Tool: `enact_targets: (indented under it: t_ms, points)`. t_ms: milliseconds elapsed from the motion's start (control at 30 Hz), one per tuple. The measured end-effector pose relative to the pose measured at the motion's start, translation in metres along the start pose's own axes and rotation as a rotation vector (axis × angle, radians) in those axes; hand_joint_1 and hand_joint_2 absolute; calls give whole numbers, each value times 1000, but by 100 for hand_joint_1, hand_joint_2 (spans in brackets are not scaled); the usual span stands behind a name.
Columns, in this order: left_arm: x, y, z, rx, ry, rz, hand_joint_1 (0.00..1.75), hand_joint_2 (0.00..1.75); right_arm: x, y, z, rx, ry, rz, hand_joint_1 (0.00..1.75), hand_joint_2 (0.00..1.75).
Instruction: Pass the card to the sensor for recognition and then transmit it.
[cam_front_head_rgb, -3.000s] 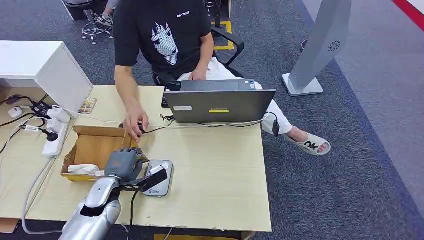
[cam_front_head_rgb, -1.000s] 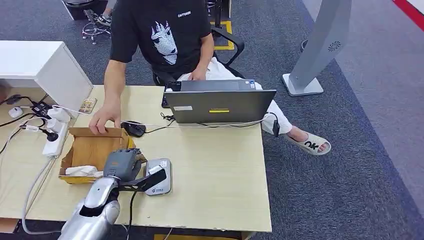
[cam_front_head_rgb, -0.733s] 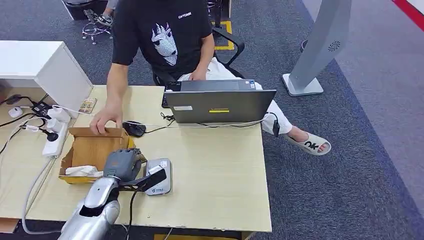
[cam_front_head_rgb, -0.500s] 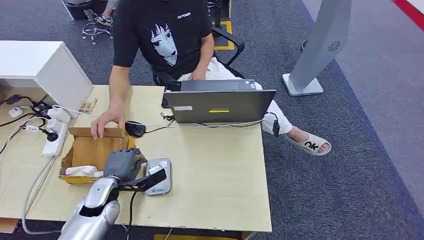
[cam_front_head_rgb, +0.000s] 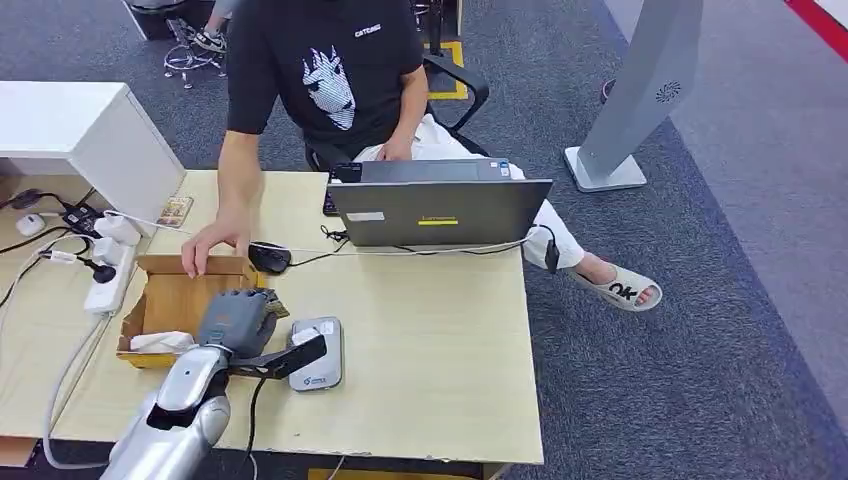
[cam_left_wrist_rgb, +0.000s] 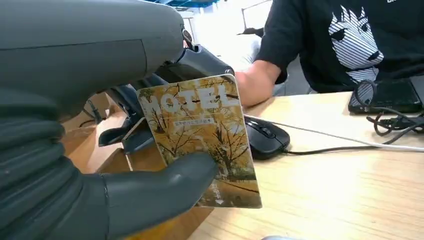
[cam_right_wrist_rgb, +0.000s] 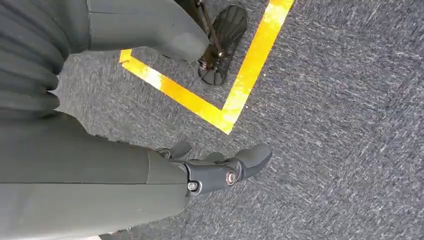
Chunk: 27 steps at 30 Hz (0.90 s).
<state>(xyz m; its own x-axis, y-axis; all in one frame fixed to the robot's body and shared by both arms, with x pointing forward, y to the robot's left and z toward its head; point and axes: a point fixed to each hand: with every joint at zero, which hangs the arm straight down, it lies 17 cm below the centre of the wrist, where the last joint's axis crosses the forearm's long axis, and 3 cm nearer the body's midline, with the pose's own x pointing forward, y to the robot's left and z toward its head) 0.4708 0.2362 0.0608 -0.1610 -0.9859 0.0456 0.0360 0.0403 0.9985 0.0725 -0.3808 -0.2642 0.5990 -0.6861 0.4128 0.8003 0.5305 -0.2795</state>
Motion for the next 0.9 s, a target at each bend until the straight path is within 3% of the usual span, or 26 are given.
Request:
enact_targets:
  t_ms: [900]
  points:
    - [5,25,-3,67,-18,-19,175,175,-1,-3,0,-9,8,-18,0,175]
